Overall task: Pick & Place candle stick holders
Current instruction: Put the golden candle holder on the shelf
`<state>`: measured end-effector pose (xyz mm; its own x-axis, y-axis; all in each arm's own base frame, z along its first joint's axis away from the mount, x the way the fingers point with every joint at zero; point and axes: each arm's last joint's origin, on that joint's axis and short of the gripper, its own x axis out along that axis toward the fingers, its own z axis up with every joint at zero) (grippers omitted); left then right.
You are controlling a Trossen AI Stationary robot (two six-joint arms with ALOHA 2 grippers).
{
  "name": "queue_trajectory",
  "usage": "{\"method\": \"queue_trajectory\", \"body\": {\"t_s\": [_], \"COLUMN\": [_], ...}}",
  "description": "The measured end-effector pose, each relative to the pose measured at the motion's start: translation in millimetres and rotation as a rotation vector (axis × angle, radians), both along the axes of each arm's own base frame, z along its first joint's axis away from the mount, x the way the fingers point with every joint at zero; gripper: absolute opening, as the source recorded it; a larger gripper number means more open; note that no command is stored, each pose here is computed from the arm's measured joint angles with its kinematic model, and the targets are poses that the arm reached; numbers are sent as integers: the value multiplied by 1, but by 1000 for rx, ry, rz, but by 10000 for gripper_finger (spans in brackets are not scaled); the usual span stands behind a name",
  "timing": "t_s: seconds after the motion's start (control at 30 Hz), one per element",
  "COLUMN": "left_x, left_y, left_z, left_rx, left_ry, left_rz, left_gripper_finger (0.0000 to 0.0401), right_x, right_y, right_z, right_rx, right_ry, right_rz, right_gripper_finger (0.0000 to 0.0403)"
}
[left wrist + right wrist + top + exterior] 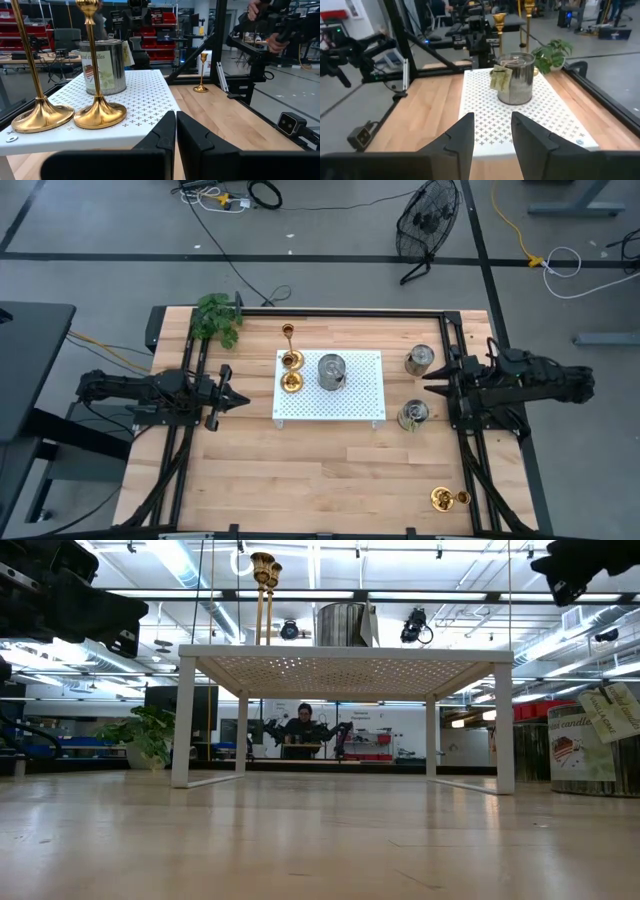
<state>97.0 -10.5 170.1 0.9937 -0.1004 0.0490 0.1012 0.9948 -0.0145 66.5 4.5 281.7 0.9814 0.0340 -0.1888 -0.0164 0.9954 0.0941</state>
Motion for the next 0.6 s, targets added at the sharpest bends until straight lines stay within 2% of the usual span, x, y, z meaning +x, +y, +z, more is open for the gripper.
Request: {"method": "queue_trajectory", "body": {"t_s": [0.23,0.37,0.6], "left_x": [0,0,0], "left_y": [0,0,0], "left_z": [0,0,0], "left_rx": [0,0,0], "left_ry": [0,0,0], "left_rz": [0,0,0], "left_gripper_finger": [19,19,19], "right_x": [7,14,27], "right_y": [4,10,25], "right_z": [14,13,7], "right_rx": [-46,-105,-122], "right_ry": [7,41,115], "right_rz": [-24,26,157], "right_gripper_finger": [164,188,220]}}
